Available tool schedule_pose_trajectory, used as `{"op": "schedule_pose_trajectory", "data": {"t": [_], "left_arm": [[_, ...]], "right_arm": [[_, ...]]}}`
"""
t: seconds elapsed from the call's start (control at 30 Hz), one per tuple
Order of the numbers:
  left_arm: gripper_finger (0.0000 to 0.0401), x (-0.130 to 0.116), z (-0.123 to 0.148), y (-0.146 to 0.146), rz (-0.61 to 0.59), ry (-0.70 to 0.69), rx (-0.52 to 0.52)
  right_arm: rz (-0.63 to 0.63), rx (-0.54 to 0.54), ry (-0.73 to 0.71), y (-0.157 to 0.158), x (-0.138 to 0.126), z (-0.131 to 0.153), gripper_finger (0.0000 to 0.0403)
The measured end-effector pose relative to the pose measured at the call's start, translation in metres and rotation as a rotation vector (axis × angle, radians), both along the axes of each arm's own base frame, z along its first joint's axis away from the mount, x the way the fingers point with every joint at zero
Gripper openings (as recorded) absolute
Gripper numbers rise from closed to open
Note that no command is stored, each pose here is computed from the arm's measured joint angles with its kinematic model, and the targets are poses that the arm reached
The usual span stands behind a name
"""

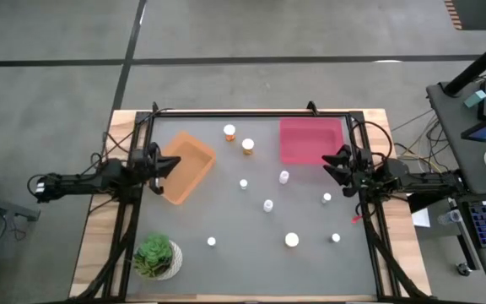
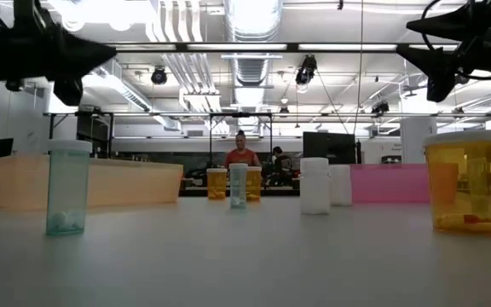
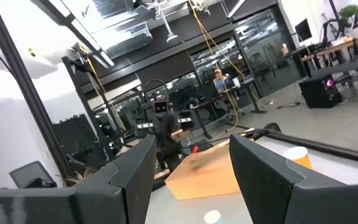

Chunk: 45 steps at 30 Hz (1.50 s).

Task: Pick and place medicine bottles into bin by pill shape (circle, oval)
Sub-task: Put the orange capsule bottle into the pink bin

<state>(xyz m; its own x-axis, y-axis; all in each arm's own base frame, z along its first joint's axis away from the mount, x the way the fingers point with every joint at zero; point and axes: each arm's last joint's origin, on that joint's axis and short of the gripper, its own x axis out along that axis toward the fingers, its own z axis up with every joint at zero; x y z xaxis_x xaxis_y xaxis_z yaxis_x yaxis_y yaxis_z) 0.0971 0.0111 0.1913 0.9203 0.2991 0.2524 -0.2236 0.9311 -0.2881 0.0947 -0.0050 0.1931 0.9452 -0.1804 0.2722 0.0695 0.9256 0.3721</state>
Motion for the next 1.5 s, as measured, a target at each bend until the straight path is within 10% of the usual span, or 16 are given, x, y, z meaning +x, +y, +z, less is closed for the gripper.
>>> {"op": "schedule_pose_trajectory", "data": {"t": [0.3, 0.47, 0.83, 1.5], "left_arm": [[0.0003, -0.025, 0.042, 0.002, 0.314, -0.346, 0.354], [0.0003, -0.022, 0.039, 0.002, 0.335, -0.280, 0.406], [0.0003, -0.017, 0.037, 0.003, 0.425, -0.175, 0.537], [0.0003, -0.012, 0.034, 0.003, 0.417, -0.124, 0.554]], "right_arm": [[-0.049, -0.083, -0.066, -0.001, -0.003, 0.008, 0.0196], [-0.333, -0.100, -0.156, -0.008, -0.009, 0.020, 0.0196], [-0.368, -0.132, -0.103, -0.009, 0.006, 0.039, 0.0195], [-0.362, -0.396, 0.382, -0.009, 0.134, 0.073, 0.0195]]}}
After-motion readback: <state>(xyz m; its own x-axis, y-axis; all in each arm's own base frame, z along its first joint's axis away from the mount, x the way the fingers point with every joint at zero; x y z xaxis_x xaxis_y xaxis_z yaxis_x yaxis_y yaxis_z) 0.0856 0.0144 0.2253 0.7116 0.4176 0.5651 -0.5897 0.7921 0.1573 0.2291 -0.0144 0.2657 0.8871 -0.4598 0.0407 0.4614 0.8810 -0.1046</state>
